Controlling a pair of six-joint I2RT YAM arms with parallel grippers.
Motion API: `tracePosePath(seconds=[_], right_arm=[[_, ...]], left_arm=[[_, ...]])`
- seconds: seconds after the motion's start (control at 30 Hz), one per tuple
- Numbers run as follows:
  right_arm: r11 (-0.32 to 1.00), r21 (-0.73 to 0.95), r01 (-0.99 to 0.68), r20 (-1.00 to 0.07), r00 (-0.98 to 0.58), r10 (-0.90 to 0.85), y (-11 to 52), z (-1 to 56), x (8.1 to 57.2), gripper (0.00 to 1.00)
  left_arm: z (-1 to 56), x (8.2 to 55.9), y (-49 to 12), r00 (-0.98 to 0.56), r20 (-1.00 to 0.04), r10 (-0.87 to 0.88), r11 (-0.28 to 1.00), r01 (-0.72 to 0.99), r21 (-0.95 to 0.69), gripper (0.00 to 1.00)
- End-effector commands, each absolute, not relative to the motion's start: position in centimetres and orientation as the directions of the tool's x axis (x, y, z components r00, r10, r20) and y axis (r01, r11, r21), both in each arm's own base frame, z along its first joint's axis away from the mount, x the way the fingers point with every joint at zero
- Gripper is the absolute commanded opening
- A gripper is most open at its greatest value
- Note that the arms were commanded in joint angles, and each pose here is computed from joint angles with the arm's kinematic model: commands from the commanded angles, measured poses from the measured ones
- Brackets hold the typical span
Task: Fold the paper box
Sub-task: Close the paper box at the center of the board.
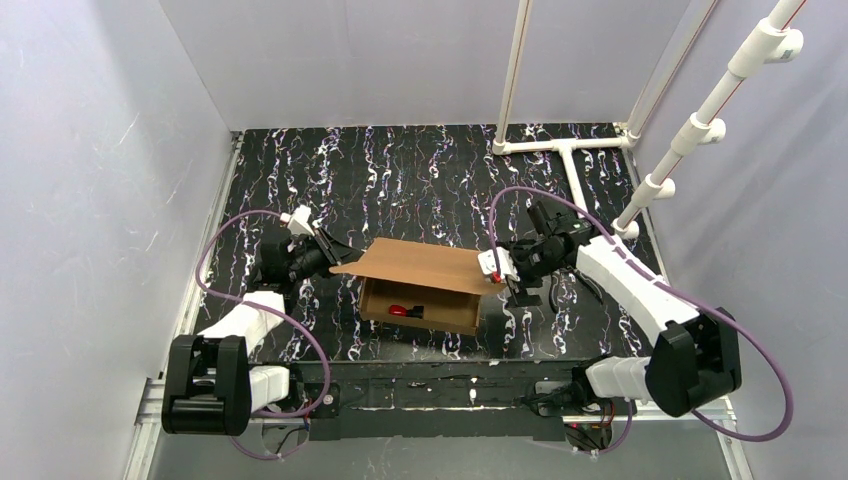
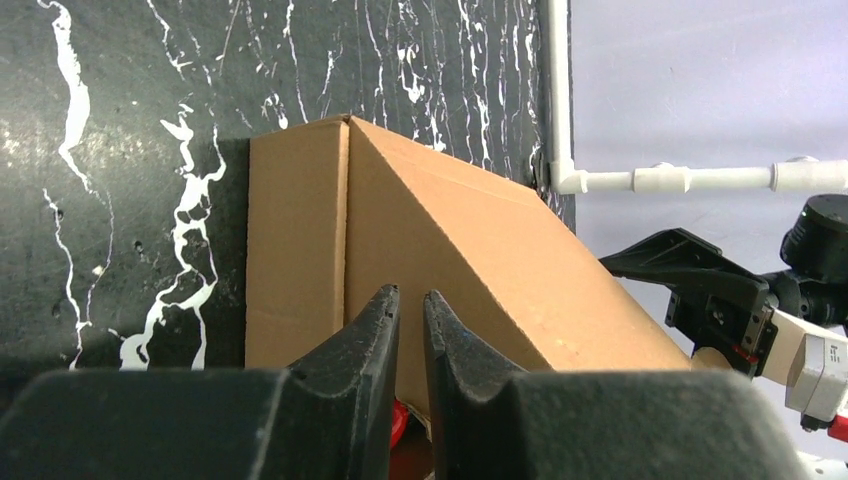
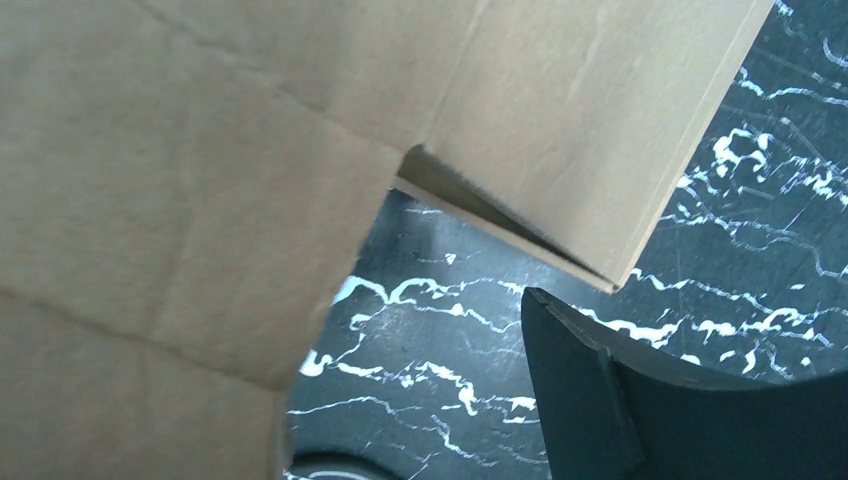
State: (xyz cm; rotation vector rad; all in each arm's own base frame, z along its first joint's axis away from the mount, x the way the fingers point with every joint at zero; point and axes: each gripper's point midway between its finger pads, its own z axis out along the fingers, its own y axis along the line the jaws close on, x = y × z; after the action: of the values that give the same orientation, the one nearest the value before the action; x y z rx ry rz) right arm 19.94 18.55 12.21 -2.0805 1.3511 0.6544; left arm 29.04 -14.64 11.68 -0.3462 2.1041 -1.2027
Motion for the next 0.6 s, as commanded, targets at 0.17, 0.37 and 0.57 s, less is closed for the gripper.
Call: tracePosePath(seconds=[0.17,0.37,0.57], right_arm=[[-0.225,-0.167,-0.960,-0.650,0.279,-0.707,16.5,12.3,19.1,0.96],[-0.172,-0.187,-0.967,-0.611,0.252,-0.751,14.7,13.5,19.9,0.94],[-0.094,-0.225,-0.970,-0.582,0.212,-0.785,13.1,15.7,21.2,0.93]], left_arm=[[10.8,27.4,-13.8,-0.747,-0.415,-0.520,0.598,0.029,-0.801,0.16],[10.7,27.1,-13.4,-0.752,-0.421,-0.507,0.620,0.020,-0.784,0.17],[9.6,26.6,-10.6,-0.732,-0.440,-0.520,0.728,-0.111,-0.676,0.17]])
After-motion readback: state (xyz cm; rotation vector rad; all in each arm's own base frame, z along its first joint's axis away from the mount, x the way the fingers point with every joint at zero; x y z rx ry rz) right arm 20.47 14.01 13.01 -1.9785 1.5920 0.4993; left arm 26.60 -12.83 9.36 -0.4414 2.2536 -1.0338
